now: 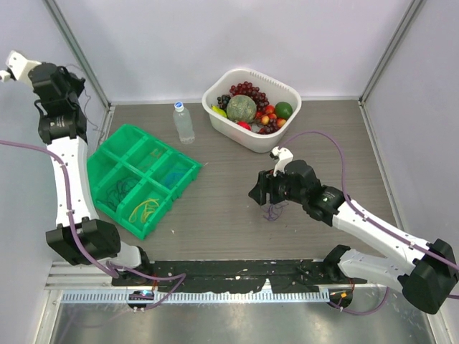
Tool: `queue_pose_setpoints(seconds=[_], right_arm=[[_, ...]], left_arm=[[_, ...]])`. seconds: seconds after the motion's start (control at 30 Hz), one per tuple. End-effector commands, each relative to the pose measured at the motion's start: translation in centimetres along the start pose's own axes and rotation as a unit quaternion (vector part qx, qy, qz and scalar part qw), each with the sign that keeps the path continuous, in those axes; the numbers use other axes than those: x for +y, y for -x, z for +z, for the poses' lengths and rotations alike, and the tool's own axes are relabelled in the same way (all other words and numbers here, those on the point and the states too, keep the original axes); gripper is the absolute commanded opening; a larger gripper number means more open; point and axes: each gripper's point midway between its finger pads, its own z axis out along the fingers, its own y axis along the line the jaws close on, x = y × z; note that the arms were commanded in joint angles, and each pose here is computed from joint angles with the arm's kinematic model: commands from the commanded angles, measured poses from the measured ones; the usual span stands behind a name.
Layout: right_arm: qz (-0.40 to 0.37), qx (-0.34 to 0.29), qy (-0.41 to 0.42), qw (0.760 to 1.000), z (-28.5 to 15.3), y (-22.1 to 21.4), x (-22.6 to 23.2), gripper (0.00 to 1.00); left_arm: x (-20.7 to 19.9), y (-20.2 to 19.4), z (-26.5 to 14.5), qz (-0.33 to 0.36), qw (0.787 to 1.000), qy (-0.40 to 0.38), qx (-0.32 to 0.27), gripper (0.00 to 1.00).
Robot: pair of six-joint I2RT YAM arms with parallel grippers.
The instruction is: Untangle the cables
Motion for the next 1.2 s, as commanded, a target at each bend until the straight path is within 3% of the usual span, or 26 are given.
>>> queue_pose_setpoints(seconds=[0.0, 0.27, 0.73, 1.0, 1.17], right_arm=[[0.001, -0.022, 0.022, 1.000, 0.0, 1.4, 0.8, 0.66], [0.010, -0.024, 0.025, 0.999, -0.2, 1.3, 0.7, 0.66], [0.019, -0.028, 0.018, 0.999, -0.5, 1.3, -0.2, 0.66], [0.024, -0.023, 0.012, 0.999, -0.2, 1.2, -0.8, 0.66], [0.026, -0.025, 0.012, 0.999, -0.4, 1.5, -0.7, 0.66]], left_arm=[[-5.6, 5.8, -1.7, -0.025, 0.994, -0.085, -0.056, 0.00], [-6.5, 5.6, -1.6, -0.047, 0.993, -0.101, -0.043, 0.00], [0.9, -2.0, 0.4, -0.012, 1.000, -0.006, 0.010, 0.00], [2.1, -4.8, 0.6, -0.020, 0.999, 0.001, 0.050, 0.00], [5.7, -7.7, 0.6, -0.009, 0.996, 0.053, 0.065, 0.00]])
